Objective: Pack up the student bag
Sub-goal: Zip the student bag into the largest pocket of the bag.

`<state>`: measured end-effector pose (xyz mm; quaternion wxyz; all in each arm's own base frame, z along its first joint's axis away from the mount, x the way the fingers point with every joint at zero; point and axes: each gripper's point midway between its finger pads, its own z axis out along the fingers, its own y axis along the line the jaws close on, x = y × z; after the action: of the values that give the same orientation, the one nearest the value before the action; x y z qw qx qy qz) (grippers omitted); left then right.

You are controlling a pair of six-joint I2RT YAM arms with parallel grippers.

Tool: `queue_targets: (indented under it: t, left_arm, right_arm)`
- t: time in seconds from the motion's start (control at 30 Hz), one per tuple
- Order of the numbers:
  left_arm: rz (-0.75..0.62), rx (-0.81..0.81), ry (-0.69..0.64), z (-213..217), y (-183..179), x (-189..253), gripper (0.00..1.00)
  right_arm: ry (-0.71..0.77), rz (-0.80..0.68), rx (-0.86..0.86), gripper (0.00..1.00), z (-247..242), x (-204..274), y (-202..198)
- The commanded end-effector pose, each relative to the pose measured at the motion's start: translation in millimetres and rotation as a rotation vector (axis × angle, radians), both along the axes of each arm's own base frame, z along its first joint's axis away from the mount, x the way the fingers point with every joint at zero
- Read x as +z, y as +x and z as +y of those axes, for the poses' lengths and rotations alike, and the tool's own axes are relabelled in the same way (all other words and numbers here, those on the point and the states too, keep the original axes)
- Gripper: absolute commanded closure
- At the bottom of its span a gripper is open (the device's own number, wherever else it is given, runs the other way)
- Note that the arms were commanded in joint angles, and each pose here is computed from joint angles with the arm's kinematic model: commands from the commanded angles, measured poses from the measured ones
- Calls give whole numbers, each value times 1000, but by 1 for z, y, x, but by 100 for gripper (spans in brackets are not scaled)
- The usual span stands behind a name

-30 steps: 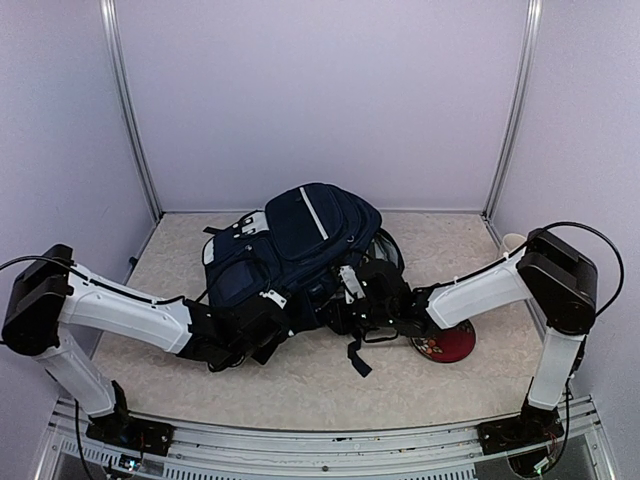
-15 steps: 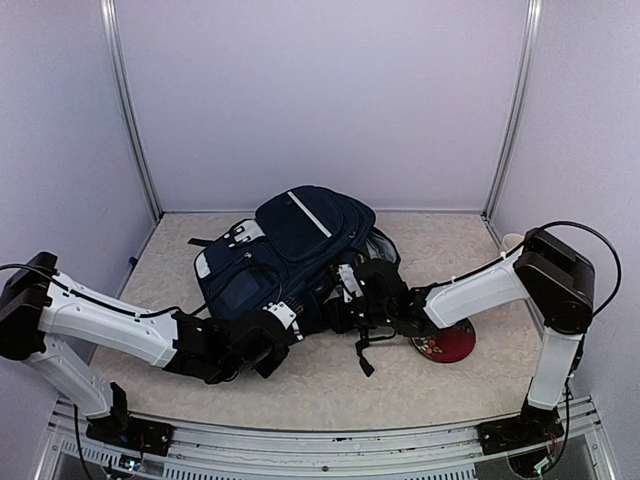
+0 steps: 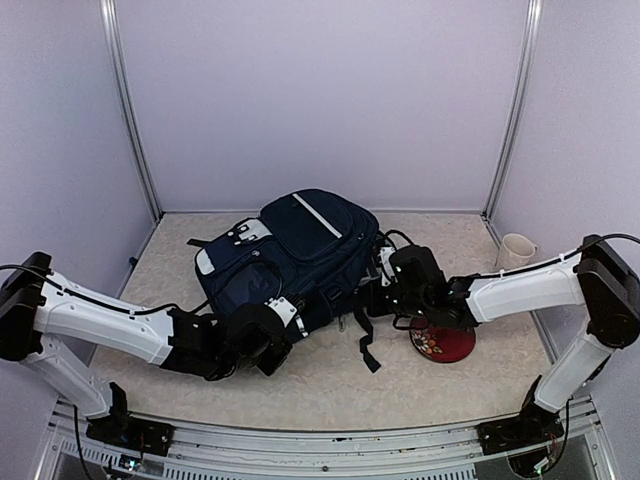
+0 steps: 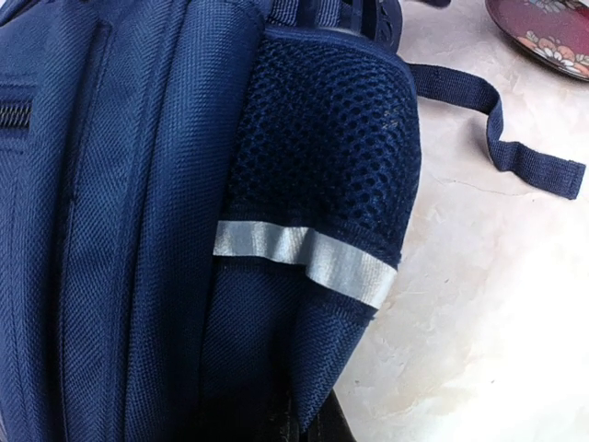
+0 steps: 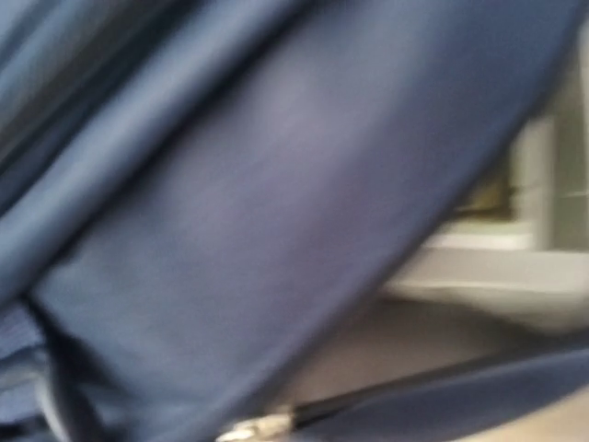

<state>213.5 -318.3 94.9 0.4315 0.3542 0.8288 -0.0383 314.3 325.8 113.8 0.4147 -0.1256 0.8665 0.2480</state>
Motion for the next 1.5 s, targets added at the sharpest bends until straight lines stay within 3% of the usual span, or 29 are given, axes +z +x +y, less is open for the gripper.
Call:
queue_targets:
  t: [0.0,0.13,0.43,0.6,0.77,0.9,1.07,1.33,1.47]
  left_arm:
    - [-3,-10,-55,-5,-2,12,100]
    - [-5,-14,-45,-8,-1,12,100]
    - [-6,-20,-38,-10,-1,13,100]
    - [-4,-13,-32,-8,-1,12,100]
    - [-6,-10,-34,-7,-1,13,100]
    - [-9,-12,-29,-7,-1,12,100]
    - [-13,-10,-25,-6,0,12,100]
    - [-16,22,-20,4,2,12,100]
    - [-13,31,-28,9,2,12,100]
  right_arm:
    - [-129,-45,32,82,-31,-4,0]
    - [-111,-51,198,70,-17,-3,-21]
    - [-113,-91,265,53,-5,-2,-19]
    - [-94,-95,295,56,17,0,-6]
    - [-88,-70,234,66,18,-12,10]
    - [-100,-41,198,76,17,-22,16]
    - [-88,-14,201,99,19,-28,14]
    - [-85,-1,112,100,-11,-23,19]
    - [-52,-30,163,100,-9,-11,13]
